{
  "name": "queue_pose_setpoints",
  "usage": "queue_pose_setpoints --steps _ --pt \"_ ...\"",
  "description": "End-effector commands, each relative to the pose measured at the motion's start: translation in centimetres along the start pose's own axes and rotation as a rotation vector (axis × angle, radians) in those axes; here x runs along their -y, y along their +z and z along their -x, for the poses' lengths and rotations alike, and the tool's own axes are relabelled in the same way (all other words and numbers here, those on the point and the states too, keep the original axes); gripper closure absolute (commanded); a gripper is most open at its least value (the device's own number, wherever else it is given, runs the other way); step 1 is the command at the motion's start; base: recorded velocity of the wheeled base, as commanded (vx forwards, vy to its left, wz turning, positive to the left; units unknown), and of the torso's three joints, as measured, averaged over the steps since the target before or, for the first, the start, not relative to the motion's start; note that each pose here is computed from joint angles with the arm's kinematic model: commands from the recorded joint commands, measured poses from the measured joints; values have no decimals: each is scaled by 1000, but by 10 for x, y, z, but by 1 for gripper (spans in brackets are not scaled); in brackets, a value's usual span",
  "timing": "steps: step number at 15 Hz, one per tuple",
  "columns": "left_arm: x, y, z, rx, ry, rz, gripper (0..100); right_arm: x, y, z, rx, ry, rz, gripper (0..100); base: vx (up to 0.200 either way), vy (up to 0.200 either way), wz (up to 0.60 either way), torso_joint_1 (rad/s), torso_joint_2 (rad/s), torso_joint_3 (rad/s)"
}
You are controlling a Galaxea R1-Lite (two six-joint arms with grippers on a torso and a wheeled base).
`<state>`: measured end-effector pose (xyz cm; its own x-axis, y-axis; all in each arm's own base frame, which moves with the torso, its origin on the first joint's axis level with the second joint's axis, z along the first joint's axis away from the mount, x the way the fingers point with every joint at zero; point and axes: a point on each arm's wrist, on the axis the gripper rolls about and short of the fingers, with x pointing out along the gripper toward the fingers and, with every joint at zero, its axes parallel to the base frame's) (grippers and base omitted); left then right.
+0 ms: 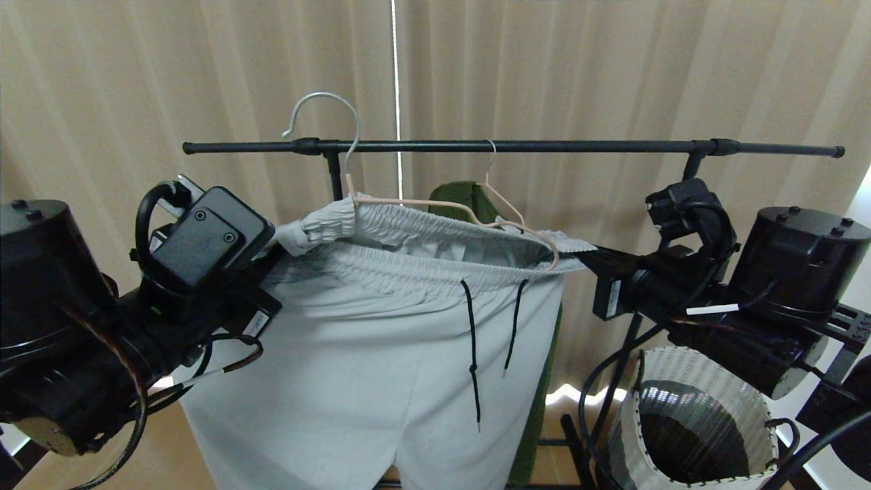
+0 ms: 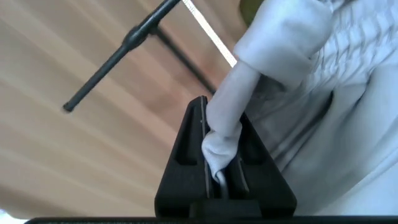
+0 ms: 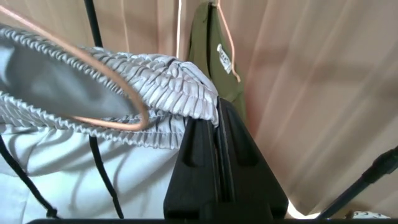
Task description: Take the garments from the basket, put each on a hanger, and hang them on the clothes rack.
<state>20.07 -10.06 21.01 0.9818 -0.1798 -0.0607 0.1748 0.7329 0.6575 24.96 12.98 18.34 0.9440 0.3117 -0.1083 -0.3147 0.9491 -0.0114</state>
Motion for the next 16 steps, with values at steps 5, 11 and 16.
queue_pose_setpoints --steps 5,11,16 --pt "3 -2 -2 -12 -7 -8 100 -8 26 -16 -44 17 7 100 0 0 0 0 0 0" --pt "17 -7 -31 67 65 29 100 -14 14 -34 -30 20 11 100 0 0 0 0 0 0" --pt "14 -8 -25 68 70 10 100 2 23 -30 -9 -30 37 100 0 0 0 0 0 0"
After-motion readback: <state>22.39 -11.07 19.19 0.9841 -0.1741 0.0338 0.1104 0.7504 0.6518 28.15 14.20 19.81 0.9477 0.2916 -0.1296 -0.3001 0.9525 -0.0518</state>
